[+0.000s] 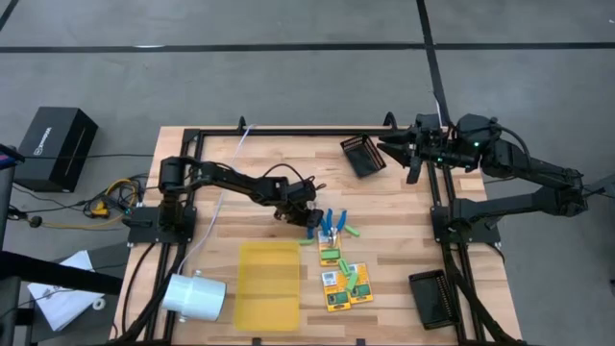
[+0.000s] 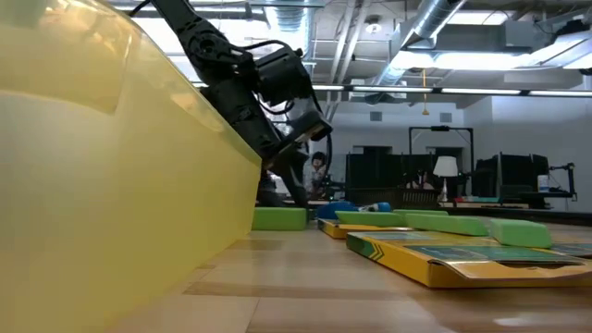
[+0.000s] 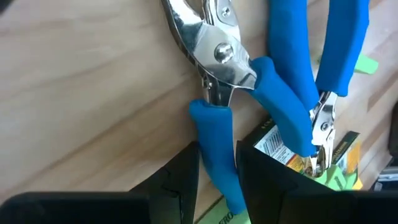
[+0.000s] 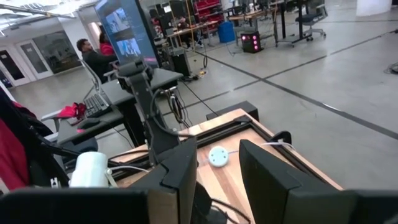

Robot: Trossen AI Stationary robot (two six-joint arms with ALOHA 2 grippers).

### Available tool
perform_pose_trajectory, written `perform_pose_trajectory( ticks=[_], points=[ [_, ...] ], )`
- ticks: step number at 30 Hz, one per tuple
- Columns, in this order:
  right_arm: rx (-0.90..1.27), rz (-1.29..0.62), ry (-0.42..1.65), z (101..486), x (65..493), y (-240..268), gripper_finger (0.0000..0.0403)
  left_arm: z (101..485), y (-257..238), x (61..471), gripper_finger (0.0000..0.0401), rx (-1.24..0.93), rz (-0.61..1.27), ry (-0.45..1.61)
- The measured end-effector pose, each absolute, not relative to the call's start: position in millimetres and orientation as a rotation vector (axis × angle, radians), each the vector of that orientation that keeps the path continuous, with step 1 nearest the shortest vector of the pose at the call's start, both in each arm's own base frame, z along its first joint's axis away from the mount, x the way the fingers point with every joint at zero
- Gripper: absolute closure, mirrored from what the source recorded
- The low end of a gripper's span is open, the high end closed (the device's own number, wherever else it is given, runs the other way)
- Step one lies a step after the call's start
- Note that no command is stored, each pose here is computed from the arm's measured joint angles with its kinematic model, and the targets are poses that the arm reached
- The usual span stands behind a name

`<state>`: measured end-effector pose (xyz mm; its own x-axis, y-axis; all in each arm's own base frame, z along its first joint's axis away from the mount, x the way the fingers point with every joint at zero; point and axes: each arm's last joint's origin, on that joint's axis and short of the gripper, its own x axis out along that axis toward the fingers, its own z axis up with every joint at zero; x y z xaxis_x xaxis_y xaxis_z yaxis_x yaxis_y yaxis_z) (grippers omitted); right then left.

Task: Pick & Place School Supplies
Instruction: Put the blue punch plier into the top black bin

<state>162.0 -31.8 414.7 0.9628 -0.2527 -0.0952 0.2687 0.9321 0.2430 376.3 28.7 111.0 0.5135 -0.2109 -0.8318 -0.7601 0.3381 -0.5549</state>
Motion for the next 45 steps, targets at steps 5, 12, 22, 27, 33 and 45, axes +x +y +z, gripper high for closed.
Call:
perform_pose_trajectory(
  ticks=[5,12,22,27,33,45],
  points=[
    [0.257,-0.267,0.065,414.5,162.0,-31.8,0.029,112.3,29.4,379.2,0.0326,-1.149,0.414,1.005],
    [0.257,-0.267,0.065,414.5,162.0,-31.8,0.029,111.0,29.9,378.8,0.0371,-1.097,0.418,1.0],
    [0.241,-0.267,0.065,414.6,161.9,-32.0,0.029,134.4,40.8,379.4,0.0372,-1.032,0.464,0.845],
    [0.239,-0.285,0.059,415.0,161.4,-34.9,0.029,167.1,47.8,376.3,0.0373,-0.983,0.454,0.72],
    [0.238,-0.304,0.045,416.2,160.7,-38.3,0.029,210.3,67.1,370.7,0.0374,-0.924,0.462,0.494],
    [0.226,-0.296,-0.027,423.3,160.9,-39.0,0.029,265.0,123.3,392.7,0.0377,-0.765,0.351,0.257]
  ],
)
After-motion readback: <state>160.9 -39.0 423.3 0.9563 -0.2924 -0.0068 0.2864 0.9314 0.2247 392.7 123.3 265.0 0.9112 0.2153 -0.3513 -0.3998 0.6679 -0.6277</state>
